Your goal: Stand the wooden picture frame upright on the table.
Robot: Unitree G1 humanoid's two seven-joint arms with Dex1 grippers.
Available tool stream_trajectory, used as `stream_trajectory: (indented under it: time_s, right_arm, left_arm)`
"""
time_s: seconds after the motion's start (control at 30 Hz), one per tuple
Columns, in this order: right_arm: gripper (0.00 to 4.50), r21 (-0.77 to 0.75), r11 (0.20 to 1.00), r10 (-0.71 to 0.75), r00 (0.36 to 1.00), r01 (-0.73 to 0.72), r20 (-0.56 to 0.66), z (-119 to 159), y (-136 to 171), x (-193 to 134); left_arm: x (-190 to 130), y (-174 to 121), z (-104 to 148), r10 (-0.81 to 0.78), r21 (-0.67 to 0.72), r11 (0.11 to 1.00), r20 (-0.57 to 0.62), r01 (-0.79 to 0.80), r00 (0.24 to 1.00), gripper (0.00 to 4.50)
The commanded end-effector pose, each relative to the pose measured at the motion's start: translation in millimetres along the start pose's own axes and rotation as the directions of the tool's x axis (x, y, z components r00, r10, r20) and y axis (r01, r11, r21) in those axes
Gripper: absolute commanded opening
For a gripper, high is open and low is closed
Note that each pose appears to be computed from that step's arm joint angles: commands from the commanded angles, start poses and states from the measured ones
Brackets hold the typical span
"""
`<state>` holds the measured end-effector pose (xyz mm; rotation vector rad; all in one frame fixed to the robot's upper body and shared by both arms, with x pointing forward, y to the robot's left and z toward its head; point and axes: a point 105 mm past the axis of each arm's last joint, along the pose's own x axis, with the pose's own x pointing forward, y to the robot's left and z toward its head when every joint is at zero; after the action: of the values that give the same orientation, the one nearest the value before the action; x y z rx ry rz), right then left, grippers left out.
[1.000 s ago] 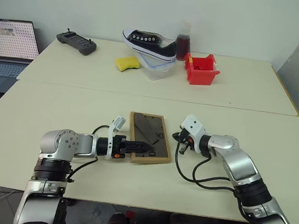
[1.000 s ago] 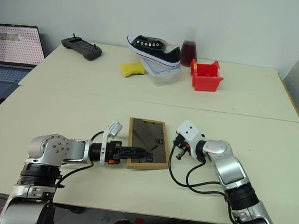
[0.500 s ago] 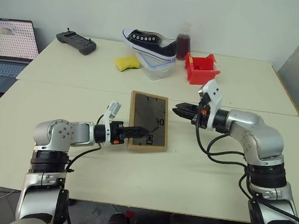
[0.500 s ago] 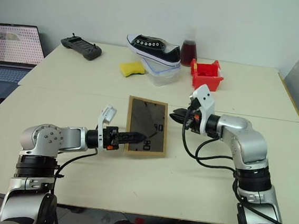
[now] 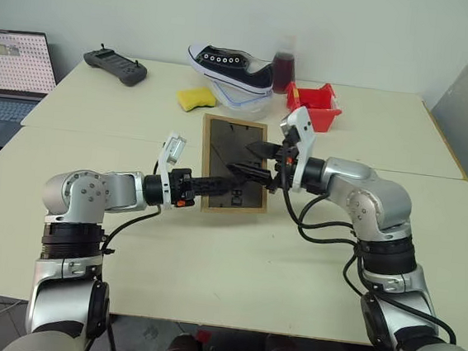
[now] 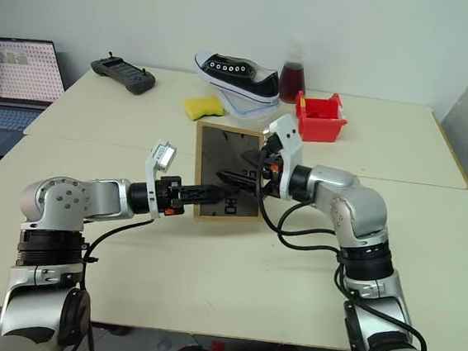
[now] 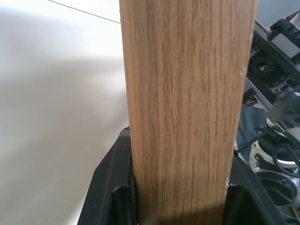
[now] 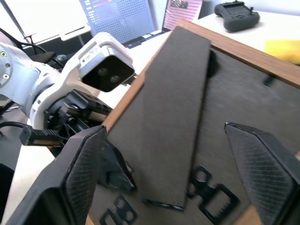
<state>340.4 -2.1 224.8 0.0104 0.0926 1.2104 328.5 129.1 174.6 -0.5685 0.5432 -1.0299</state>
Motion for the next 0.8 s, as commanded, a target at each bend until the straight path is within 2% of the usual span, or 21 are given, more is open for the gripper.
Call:
stream_trajectory:
  time_s: [0.03, 0.13, 0.2, 0.47, 0.57, 0.63, 0.7, 0.73, 0.77, 0.8]
  right_arm:
    - [4.16, -0.011, 0.992, 0.127, 0.991, -0.126, 0.053, 17, 27, 10]
    - [4.16, 0.059, 0.964, 0.251, 0.961, -0.259, 0.115, 25, 44, 4]
    - [4.16, 0.083, 0.953, 0.279, 0.953, -0.29, 0.119, 24, 44, -7]
    - [4.16, 0.082, 0.964, 0.251, 0.967, -0.253, 0.04, 9, 27, -57]
    - [4.16, 0.03, 0.98, 0.195, 0.981, -0.195, -0.007, 5, 19, -70]
    - [4.16, -0.053, 0.99, 0.131, 0.991, -0.133, -0.043, 2, 11, -79]
    - [4.16, -0.22, 0.975, -0.002, 0.999, -0.006, -0.035, 5, -4, -86]
    - [4.16, -0.395, 0.915, -0.099, 0.995, 0.086, -0.013, 7, -16, -89]
    - [4.16, -0.58, 0.798, -0.188, 0.982, 0.165, 0.02, 8, -25, -94]
    - [4.16, -0.693, 0.696, -0.222, 0.974, 0.188, 0.041, 8, -28, -96]
  left_arm:
    - [1, -23, 7, -0.086, 0.079, 0.993, 0.013, 0.084, 0.996, 1.29]
    - [1, -23, 3, -0.082, 0.079, 0.994, 0.0, 0.082, 0.997, 1.29]
    - [-1, -22, -1, -0.078, 0.078, 0.994, -0.009, 0.079, 0.997, 1.29]
    - [-11, -28, -11, -0.117, 0.001, 0.993, -0.029, 0.118, 0.993, 1.29]
    - [-15, -31, -15, -0.135, -0.047, 0.99, -0.05, 0.133, 0.99, 1.29]
    - [-18, -32, -16, -0.148, -0.083, 0.986, -0.056, 0.143, 0.987, 1.29]
    - [-23, -31, -18, -0.157, -0.121, 0.981, -0.066, 0.148, 0.985, 1.29]
    - [-26, -30, -20, -0.157, -0.143, 0.979, -0.086, 0.144, 0.984, 1.29]
    - [-29, -30, -23, -0.167, -0.169, 0.974, -0.103, 0.149, 0.98, 1.29]
    - [-32, -31, -24, -0.175, -0.187, 0.971, -0.114, 0.151, 0.978, 1.29]
